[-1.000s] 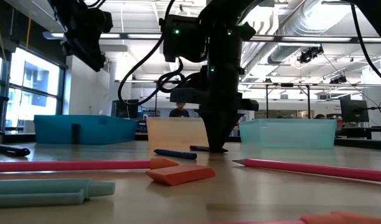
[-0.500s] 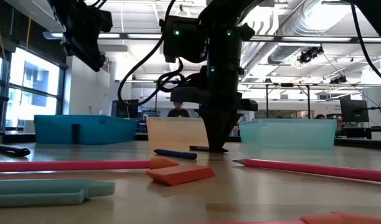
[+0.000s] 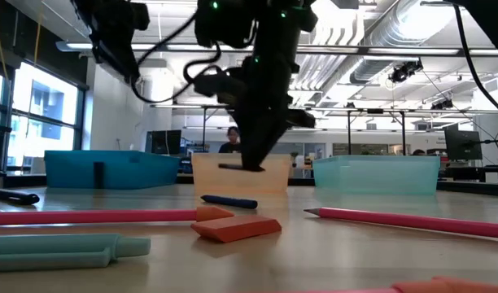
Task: Sort crayons/erasers/pens/pencils in bins
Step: Put the top blue crayon into the orange bin
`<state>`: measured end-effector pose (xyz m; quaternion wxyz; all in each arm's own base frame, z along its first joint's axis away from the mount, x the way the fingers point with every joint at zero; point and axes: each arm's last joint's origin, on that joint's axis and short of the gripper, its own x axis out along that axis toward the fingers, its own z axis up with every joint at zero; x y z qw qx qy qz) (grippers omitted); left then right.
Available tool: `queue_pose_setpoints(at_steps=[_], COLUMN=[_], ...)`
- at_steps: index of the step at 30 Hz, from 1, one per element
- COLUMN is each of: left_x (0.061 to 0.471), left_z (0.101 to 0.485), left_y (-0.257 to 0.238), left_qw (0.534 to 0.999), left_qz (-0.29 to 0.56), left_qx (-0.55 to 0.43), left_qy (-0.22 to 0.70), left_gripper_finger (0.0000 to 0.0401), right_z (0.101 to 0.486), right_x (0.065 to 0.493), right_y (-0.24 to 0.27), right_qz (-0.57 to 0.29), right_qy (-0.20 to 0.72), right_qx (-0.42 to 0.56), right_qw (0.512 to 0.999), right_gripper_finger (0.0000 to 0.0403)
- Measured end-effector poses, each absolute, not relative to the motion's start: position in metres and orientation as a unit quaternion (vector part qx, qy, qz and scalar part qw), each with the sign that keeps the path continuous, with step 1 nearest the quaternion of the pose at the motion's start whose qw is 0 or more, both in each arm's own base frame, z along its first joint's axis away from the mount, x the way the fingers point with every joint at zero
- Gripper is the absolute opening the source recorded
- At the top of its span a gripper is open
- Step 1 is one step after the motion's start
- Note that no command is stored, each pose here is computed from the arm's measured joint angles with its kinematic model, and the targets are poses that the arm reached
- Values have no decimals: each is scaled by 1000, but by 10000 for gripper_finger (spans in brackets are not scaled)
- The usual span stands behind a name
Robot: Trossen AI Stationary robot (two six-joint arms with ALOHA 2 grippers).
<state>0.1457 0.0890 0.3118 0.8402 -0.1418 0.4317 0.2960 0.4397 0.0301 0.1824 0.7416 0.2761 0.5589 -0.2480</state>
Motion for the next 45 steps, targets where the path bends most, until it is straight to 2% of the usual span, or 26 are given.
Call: queue_pose_setpoints(at_steps=[14, 23, 33, 41, 45], left_x=[134, 133, 133, 145, 154], left_z=[330, 331, 332, 341, 345], left_y=[106, 110, 110, 119, 127], left_qw=[845, 843, 843, 869, 881], left_qz=[321, 329, 339, 359, 363], left_qx=[-100, -101, -119, -120, -109], left_qy=[417, 413, 400, 319, 282], left_gripper_finger=[141, 141, 141, 141, 141], right_z=[238, 262, 263, 261, 246], right_x=[461, 458, 450, 438, 431], right_y=[12, -24, -90, -138, -153], right_qz=[-253, -302, -291, -288, -294], right_qy=[474, 465, 487, 497, 509], right_qx=[255, 206, 154, 163, 177], right_qw=[804, 807, 809, 802, 789], right_gripper_finger=[4, 5, 5, 5, 5])
